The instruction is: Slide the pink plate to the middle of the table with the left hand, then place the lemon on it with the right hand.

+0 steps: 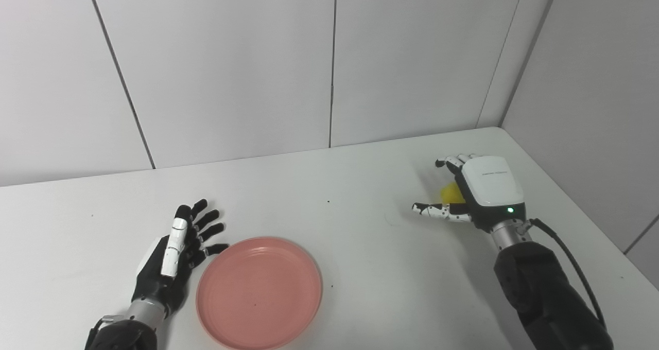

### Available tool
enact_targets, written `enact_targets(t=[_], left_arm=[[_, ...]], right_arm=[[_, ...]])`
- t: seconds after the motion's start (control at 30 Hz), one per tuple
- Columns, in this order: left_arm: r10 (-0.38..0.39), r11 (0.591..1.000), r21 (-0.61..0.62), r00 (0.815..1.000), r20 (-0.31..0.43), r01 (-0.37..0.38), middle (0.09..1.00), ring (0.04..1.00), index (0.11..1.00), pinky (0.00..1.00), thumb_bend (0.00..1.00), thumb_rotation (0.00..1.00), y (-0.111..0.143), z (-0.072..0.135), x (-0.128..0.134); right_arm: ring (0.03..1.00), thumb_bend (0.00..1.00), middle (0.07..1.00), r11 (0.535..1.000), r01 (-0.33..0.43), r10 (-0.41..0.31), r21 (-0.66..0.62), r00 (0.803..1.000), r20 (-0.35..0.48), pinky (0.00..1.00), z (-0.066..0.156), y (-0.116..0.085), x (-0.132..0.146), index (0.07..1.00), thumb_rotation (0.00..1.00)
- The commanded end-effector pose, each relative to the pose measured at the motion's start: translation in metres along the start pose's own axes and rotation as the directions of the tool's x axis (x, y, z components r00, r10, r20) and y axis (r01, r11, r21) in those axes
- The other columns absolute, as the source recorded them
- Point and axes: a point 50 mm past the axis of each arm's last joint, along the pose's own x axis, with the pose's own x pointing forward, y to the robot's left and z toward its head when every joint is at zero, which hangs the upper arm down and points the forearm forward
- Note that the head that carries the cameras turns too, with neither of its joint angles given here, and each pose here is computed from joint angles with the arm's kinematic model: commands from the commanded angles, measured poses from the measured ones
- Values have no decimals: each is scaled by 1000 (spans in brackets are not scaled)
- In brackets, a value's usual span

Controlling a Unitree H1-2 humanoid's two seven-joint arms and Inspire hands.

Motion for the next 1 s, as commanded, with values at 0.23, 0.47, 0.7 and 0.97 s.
enact_targets(t=[0.23, 0.47, 0.7, 0.97], left_arm=[[-8, 1000, 18, 1000, -28, 9, 914, 881, 942, 761, 715, 1000, 1, -3, 0], [-2, 1000, 19, 999, -34, 3, 909, 874, 937, 748, 720, 1000, 1, -5, 0], [4, 1000, 14, 1000, -31, -4, 909, 877, 944, 757, 721, 1000, 1, -5, 2], [0, 1000, 17, 1000, -31, 1, 898, 874, 943, 749, 736, 1000, 0, -5, 2]], right_arm=[[647, 811, 687, 997, 55, -58, -47, 995, -77, 615, -28, 0, 25, 695, 893], [578, 791, 641, 999, 33, -33, 2, 993, -111, 527, -31, 15, 23, 696, 868], [465, 757, 577, 998, 37, -31, 46, 992, -121, 350, -33, 26, 18, 628, 772], [228, 531, 381, 989, 119, -109, 84, 987, -116, 152, -32, 34, 16, 488, 197]])
